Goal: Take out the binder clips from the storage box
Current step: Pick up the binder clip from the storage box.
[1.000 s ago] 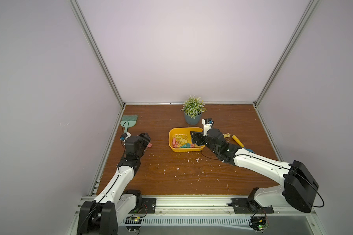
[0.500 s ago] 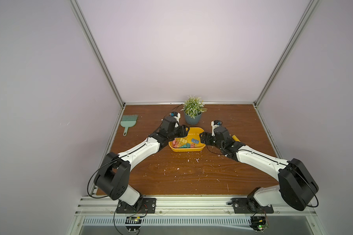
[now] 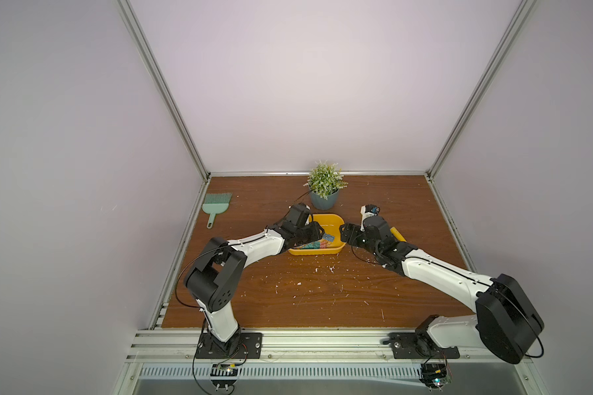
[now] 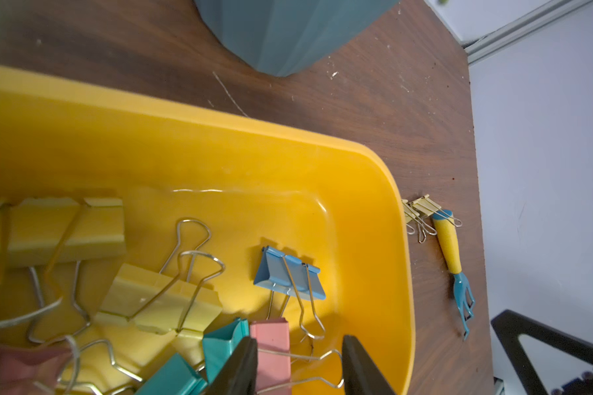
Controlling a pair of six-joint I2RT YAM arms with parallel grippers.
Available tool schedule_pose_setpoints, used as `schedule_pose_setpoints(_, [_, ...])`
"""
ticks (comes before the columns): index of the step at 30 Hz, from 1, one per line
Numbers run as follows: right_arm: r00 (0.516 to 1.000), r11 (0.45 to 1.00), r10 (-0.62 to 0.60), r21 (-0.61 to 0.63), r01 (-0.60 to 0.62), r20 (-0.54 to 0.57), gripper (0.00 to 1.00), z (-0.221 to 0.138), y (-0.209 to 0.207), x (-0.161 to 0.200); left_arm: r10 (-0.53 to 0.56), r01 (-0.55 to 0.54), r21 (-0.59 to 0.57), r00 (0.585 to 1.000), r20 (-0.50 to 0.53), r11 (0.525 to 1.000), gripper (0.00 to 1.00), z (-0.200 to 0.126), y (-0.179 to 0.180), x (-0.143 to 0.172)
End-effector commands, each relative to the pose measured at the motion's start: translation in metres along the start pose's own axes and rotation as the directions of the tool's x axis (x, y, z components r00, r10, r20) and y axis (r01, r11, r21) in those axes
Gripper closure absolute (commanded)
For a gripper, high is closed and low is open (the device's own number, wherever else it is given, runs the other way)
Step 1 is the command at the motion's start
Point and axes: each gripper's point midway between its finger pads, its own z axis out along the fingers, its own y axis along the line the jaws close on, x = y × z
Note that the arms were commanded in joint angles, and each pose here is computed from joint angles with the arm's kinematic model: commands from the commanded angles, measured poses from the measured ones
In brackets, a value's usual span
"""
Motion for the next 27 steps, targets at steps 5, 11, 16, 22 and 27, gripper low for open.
schedule_pose_setpoints(5, [1.000,1.000,0.023,-0.010,-0.023,0.018,0.15,-0.003,0.005,-0.007,-0.136,0.136,0.081,0.991,-0.012,0.987,0.55,0.008,-0.013,0.003])
schedule_pose_setpoints(11, [0.999,0.999,0.039,0.000,-0.039,-0.006,0.15,0.001,0.004,-0.004,-0.146,0.147,0.032,0.989,-0.023,0.989,0.56,0.012,-0.007,0.005])
schedule_pose_setpoints(16, [0.999,0.999,0.046,0.003,-0.046,-0.017,0.15,0.003,0.004,-0.001,-0.150,0.152,0.042,0.988,-0.037,0.987,0.57,0.016,-0.011,0.008])
schedule_pose_setpoints(22, [0.999,0.999,0.048,0.012,-0.048,-0.016,0.15,0.002,0.003,-0.001,-0.158,0.160,0.022,0.986,-0.056,0.987,0.61,0.022,-0.008,0.011])
schedule_pose_setpoints(27, [0.999,0.998,0.053,0.016,-0.052,-0.013,0.15,0.001,0.001,-0.002,-0.158,0.159,0.018,0.985,-0.065,0.987,0.62,0.025,-0.010,0.012])
